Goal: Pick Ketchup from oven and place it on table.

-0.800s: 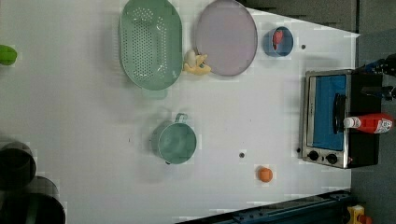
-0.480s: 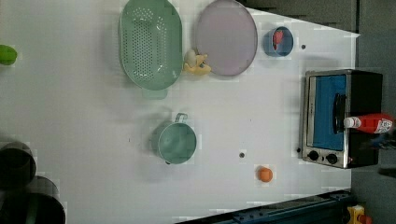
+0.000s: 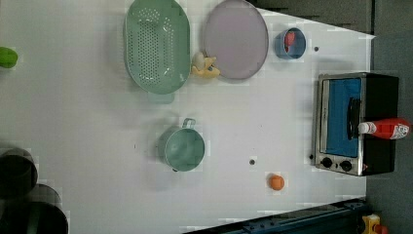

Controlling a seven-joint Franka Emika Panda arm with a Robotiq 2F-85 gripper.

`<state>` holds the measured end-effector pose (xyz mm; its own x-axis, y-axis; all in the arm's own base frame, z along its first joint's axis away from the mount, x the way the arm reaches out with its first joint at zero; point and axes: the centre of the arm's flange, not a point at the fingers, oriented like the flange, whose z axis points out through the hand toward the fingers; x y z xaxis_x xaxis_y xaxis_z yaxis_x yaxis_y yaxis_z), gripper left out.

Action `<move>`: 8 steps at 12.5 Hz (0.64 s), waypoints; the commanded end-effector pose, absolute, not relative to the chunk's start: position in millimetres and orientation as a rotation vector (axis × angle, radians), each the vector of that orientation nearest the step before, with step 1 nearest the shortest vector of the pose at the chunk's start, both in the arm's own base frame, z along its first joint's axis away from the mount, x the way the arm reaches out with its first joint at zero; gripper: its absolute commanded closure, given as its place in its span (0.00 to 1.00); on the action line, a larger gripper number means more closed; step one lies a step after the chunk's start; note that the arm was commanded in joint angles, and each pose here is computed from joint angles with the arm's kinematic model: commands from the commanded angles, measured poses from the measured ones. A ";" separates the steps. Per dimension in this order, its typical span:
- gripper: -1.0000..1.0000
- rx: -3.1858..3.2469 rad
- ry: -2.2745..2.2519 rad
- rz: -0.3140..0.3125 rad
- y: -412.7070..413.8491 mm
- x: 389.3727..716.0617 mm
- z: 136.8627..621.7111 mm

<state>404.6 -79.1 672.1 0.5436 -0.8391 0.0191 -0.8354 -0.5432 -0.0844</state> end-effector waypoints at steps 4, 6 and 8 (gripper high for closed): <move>0.00 -2.492 1.777 0.056 -214.7 429.4 578.5; 0.00 -2.435 1.863 0.028 -249.6 435.5 556.1; 0.00 -2.393 1.946 -0.021 -281.4 444.8 529.8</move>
<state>444.6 -286.3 514.4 0.1602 -0.9847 -0.0692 -0.9870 -0.1589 -0.0230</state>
